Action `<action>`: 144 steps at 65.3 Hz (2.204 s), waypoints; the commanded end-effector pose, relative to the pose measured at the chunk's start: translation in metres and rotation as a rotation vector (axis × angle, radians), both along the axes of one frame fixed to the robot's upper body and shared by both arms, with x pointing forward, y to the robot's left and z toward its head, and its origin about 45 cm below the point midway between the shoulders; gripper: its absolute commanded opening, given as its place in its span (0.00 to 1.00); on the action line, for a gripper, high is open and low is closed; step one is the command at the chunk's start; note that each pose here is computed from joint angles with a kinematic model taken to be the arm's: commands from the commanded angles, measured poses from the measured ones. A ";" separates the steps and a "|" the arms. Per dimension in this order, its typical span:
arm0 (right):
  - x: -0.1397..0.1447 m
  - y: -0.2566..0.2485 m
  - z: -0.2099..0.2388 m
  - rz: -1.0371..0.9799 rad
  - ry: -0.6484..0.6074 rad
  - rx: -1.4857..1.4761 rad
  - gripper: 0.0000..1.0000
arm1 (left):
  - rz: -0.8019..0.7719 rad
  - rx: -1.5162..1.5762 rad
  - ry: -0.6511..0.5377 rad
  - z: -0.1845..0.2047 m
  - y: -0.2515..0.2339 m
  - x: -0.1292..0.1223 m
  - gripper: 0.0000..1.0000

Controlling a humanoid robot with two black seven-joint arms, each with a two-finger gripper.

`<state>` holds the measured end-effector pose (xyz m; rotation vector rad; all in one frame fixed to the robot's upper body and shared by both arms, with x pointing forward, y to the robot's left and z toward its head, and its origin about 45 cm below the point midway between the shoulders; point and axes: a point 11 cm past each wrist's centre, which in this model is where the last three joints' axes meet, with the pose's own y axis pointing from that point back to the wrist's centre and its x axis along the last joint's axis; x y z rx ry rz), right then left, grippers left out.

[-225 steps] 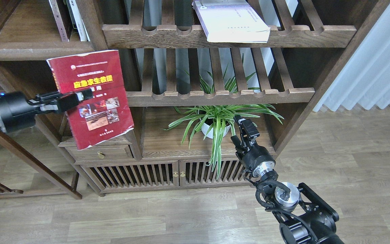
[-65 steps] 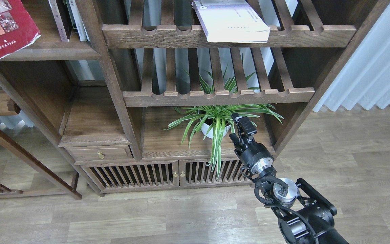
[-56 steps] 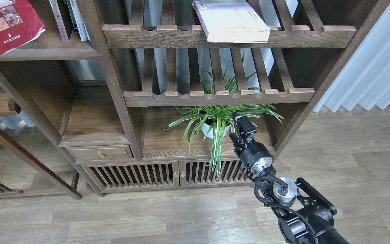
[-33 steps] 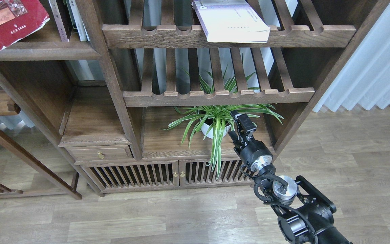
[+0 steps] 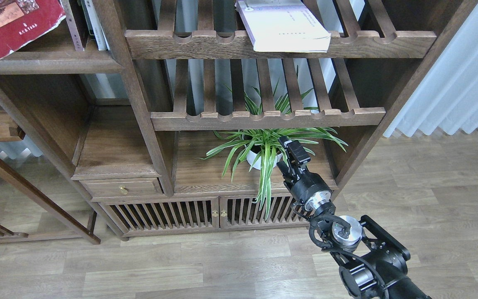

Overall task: Organize books on shelf
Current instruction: 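Place the red book on the upper shelf and release the left gripper, then withdraw the left gripper from the upper shelf back toward the table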

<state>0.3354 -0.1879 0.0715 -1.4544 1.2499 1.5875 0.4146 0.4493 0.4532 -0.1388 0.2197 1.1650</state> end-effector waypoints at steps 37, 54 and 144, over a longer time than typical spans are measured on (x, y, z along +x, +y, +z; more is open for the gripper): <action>-0.004 0.006 -0.003 0.024 0.004 -0.005 0.99 | 0.222 0.019 -0.012 -0.036 0.001 0.028 0.03; -0.005 0.005 -0.003 0.021 0.002 -0.003 0.99 | 0.257 0.033 -0.033 -0.046 -0.011 0.045 0.03; -0.008 0.008 -0.003 0.029 0.001 0.001 0.99 | 0.263 0.142 -0.084 -0.063 -0.062 0.095 0.05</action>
